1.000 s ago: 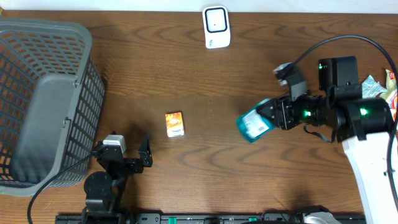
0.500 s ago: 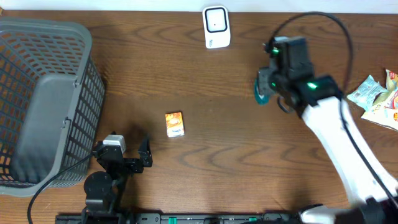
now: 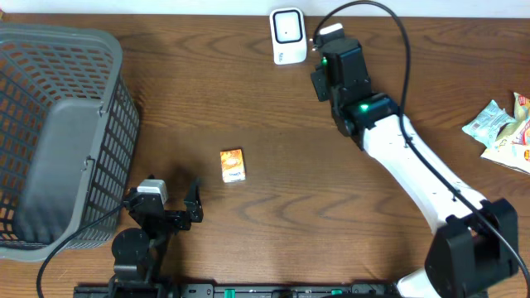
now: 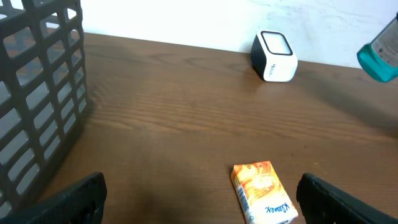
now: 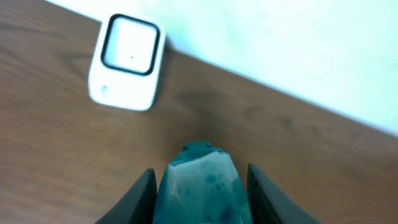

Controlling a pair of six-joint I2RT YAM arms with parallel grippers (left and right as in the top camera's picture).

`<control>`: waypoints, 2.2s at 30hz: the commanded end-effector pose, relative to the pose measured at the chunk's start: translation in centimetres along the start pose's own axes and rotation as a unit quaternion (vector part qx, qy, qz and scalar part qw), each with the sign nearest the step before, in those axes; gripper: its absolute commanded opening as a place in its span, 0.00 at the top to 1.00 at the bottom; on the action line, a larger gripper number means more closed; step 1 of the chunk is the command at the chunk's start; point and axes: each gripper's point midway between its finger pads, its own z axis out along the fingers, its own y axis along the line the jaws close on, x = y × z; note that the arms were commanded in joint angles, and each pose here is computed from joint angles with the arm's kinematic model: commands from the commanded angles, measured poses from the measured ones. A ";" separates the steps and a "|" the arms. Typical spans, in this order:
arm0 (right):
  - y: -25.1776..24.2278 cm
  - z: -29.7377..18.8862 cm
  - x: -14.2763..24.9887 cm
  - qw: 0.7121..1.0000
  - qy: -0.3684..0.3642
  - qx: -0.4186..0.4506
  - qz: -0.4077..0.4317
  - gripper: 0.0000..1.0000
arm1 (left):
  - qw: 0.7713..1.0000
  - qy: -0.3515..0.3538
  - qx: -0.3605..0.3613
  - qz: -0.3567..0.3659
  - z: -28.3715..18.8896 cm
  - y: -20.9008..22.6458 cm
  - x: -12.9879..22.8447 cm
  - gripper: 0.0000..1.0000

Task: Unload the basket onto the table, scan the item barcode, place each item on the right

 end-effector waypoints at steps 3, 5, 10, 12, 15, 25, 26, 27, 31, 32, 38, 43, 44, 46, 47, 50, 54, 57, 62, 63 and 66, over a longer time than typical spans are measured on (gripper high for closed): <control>-1.4 0.9 -4.7 0.989 -0.036 0.107 -0.095 0.96 | 1.000 0.022 0.003 0.006 0.2 0.0 1.4 0.02; -0.9 2.3 -5.8 0.981 -0.034 0.139 -0.131 0.99 | 1.000 0.022 0.002 0.006 0.2 0.1 1.4 0.02; -0.2 5.5 -7.9 0.963 -0.024 0.197 -0.181 0.99 | 1.000 0.022 0.002 0.006 0.2 0.1 1.4 0.02; 0.3 6.9 -8.6 0.957 -0.019 0.213 -0.196 0.98 | 1.000 0.022 0.002 0.006 0.2 0.1 1.4 0.02; 1.3 8.7 -9.6 0.948 -0.019 0.234 -0.213 0.98 | 1.000 0.022 0.002 0.006 0.2 0.1 1.4 0.02; 6.1 12.5 -12.4 0.920 -0.071 0.291 -0.251 0.98 | 1.000 0.022 0.002 0.006 0.2 0.1 1.4 0.02; 6.5 12.7 -12.4 0.920 -0.077 0.294 -0.247 0.98 | 1.000 0.022 0.002 0.006 0.2 0.1 1.4 0.02; 7.0 12.9 -12.4 0.921 -0.082 0.294 -0.243 0.97 | 1.000 0.022 0.002 0.006 0.2 0.1 1.4 0.02; 10.2 14.4 -10.8 0.926 -0.100 0.280 -0.233 0.96 | 1.000 0.022 0.002 0.006 0.2 0.1 1.4 0.02; 10.6 14.7 -10.4 0.925 -0.100 0.279 -0.236 0.96 | 1.000 0.022 0.002 0.006 0.2 0.1 1.4 0.02; 11.4 15.5 -8.9 0.914 -0.087 0.294 -0.265 0.97 | 1.000 0.022 0.003 0.006 0.2 0.0 1.4 0.02; 11.2 15.4 -9.0 0.906 -0.081 0.302 -0.284 0.98 | 1.000 0.022 0.002 0.006 0.2 0.1 1.4 0.02; 11.2 15.3 -9.1 0.903 -0.079 0.304 -0.292 0.98 | 1.000 0.022 0.002 0.006 0.2 0.1 1.4 0.02; 11.0 15.2 -9.3 0.900 -0.078 0.309 -0.297 0.98 | 1.000 0.022 0.002 0.006 0.2 0.1 1.4 0.02; 10.7 15.0 -9.3 0.898 -0.075 0.316 -0.297 0.98 | 1.000 0.022 0.003 0.006 0.2 0.0 1.4 0.02; 9.6 14.5 -9.5 0.897 -0.064 0.330 -0.286 0.98 | 1.000 0.022 0.002 0.006 0.2 0.1 1.4 0.02; 6.3 13.6 -9.3 0.897 -0.025 0.363 -0.250 0.99 | 1.000 0.022 0.002 0.006 0.2 0.1 1.4 0.02; 2.7 13.3 -8.3 0.890 0.019 0.395 -0.225 0.99 | 1.000 0.022 0.002 0.006 0.2 0.1 1.4 0.02; -6.0 12.7 -5.7 0.859 0.099 0.477 -0.159 0.99 | 1.000 0.022 0.002 0.006 0.2 0.1 1.4 0.02; -7.9 12.7 -4.9 0.850 0.113 0.494 -0.142 0.99 | 1.000 0.022 0.002 0.006 0.2 0.1 1.4 0.02; -13.8 12.6 -2.4 0.824 0.155 0.536 -0.104 0.99 | 1.000 0.022 0.002 0.006 0.2 0.1 1.4 0.02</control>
